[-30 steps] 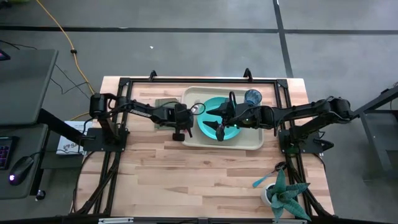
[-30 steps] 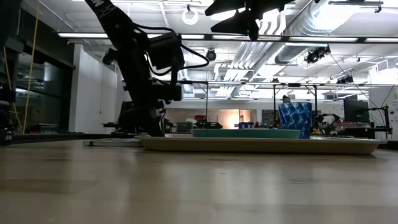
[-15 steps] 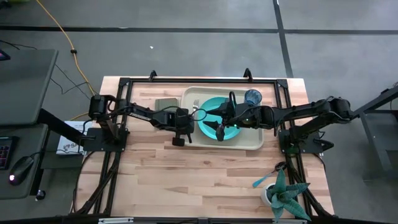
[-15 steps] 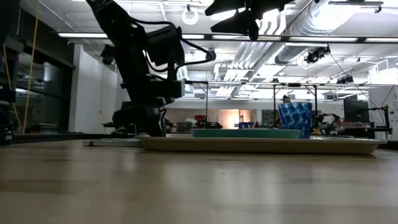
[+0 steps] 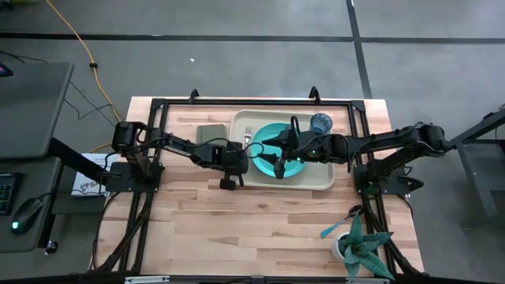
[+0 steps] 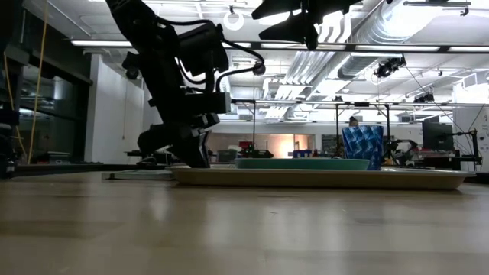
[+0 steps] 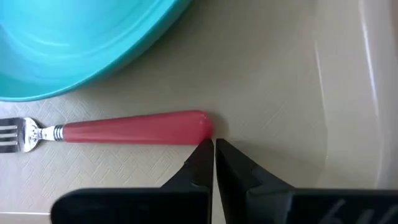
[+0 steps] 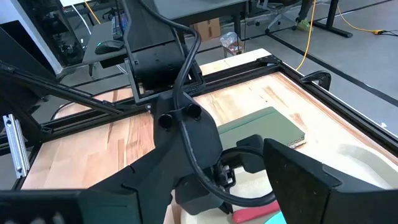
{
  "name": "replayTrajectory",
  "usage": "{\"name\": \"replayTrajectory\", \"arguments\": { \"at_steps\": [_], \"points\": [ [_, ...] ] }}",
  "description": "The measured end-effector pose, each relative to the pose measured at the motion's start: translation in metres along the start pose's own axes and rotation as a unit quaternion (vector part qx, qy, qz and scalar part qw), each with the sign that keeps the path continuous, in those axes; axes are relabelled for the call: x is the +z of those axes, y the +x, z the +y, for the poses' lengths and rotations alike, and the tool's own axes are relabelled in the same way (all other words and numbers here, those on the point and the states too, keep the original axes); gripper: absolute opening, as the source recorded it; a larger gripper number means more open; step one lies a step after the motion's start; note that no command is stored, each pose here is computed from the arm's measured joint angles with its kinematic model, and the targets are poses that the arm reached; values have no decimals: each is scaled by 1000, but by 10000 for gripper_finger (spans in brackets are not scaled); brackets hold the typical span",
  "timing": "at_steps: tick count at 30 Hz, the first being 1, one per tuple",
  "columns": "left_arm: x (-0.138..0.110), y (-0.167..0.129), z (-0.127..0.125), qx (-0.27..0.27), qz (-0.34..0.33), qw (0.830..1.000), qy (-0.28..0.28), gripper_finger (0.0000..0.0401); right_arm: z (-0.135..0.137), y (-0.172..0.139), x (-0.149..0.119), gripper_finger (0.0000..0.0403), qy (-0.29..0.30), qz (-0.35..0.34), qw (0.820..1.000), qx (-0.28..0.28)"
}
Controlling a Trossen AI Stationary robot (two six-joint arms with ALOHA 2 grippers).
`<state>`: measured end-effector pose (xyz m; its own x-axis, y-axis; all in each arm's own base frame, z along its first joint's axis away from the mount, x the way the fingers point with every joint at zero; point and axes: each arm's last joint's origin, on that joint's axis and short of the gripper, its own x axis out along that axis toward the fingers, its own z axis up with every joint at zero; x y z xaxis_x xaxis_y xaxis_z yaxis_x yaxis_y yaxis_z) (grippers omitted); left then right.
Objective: Pick and place plate/cup/fork/spoon on tray
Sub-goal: Put the pink fork on the gray table tray to the left of the light blue plate, then put the blue spoon on the gray table tray
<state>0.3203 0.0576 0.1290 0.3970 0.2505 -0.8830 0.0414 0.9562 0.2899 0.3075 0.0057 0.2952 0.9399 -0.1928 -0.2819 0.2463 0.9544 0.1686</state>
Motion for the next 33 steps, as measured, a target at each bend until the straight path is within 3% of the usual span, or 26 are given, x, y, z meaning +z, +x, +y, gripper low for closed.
{"name": "replayTrajectory", "arguments": {
  "at_steps": [15, 19, 23, 27, 33],
  "points": [
    [1, -6, -3, -28, -6, 1000, -3, 0, 0, 0, 0, 233, 3, 0, 1000, 0],
    [5, -37, -4, -36, 3, 999, -17, 0, 1, -3, 0, 233, -6, 9, 1000, 19],
    [4, -81, -1, -53, -87, 993, -57, 0, 0, -20, 3, 233, 5, 39, 999, 36],
    [-4, -118, -10, -56, -250, 964, -74, 0, 3, -43, -2, 233, 14, 95, 995, 37],
    [-21, -152, -34, -68, -453, 885, -80, 0, 17, -67, -25, 233, 48, 213, 976, 23]
  ]
}}
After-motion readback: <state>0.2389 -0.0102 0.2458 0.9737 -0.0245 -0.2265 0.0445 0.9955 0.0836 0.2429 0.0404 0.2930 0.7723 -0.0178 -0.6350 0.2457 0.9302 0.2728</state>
